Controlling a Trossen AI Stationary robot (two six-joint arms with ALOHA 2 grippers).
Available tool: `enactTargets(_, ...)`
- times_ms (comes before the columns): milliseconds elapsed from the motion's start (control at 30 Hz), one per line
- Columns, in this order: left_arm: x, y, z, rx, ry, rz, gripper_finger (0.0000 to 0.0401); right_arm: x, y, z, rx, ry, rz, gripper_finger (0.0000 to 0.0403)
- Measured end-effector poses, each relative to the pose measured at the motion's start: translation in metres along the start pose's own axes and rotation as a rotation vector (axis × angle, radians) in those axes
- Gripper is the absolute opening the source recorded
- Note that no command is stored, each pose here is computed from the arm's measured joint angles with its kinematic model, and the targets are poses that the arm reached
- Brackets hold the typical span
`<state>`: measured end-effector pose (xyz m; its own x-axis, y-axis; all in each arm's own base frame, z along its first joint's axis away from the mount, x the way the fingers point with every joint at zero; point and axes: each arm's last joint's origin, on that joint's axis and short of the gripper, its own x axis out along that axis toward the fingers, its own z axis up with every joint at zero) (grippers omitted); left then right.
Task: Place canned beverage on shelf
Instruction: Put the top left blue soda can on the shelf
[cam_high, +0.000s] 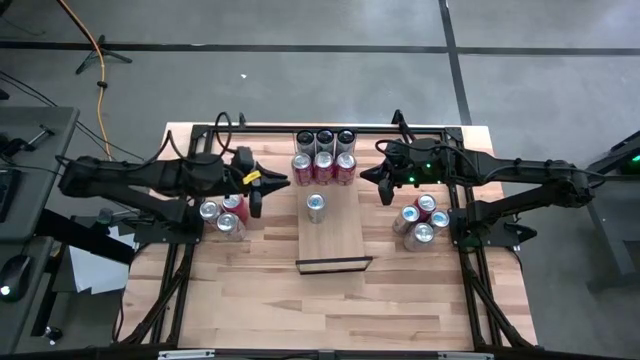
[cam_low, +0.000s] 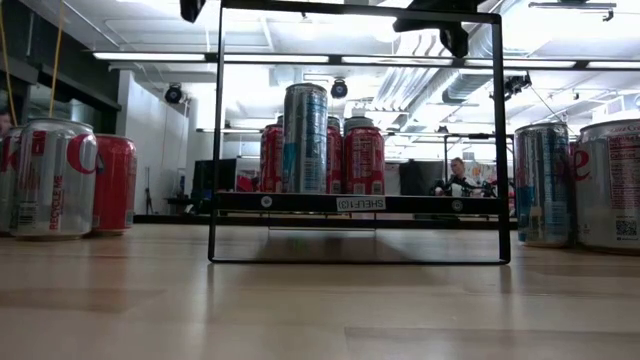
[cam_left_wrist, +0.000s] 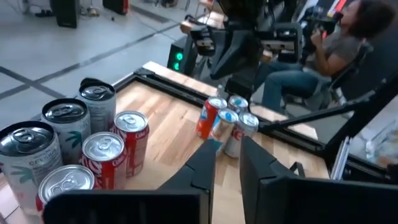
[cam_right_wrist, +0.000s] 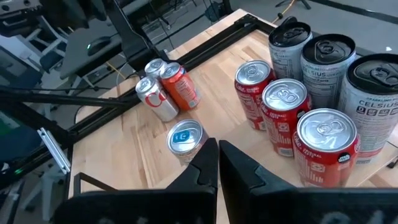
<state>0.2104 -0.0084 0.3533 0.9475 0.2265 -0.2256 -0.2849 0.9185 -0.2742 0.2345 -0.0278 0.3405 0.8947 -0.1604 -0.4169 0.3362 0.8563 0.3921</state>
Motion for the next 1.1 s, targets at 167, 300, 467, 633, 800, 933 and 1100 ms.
enactTargets(167, -0.004, 0.009, -0.020, -0.090, -0.106, -0.042, 0.0006, 0.000, 0.000, 0.000, 0.000, 0.001, 0.007, 0.0000)
enactTargets(300, -0.008, 0.016, -0.035, -0.168, -0.219, -0.085, 0.0006, 0.000, 0.001, 0.002, 0.001, -0.016, 0.015, 0.0000)
enactTargets(467, -0.016, 0.020, -0.036, -0.191, -0.290, -0.098, 0.0002, 0.001, 0.001, 0.002, 0.000, -0.021, 0.018, 0.0000)
enactTargets(633, -0.017, 0.023, -0.034, -0.147, -0.304, -0.080, 0.0009, 0.001, 0.001, 0.002, 0.000, -0.021, 0.018, 0.0000)
enactTargets(800, -0.015, 0.025, -0.034, -0.135, -0.304, -0.066, 0.0009, 0.001, 0.001, 0.002, 0.000, -0.022, 0.017, 0.0000)
enactTargets(933, -0.015, 0.025, -0.034, -0.135, -0.303, -0.064, 0.0005, 0.001, 0.002, 0.003, 0.113, -0.026, 0.022, 0.0000)
enactTargets(1100, -0.015, 0.025, -0.034, -0.134, -0.302, -0.063, 0.0001, 0.012, 0.005, 0.001, 0.279, 0.022, 0.095, 0.0000)
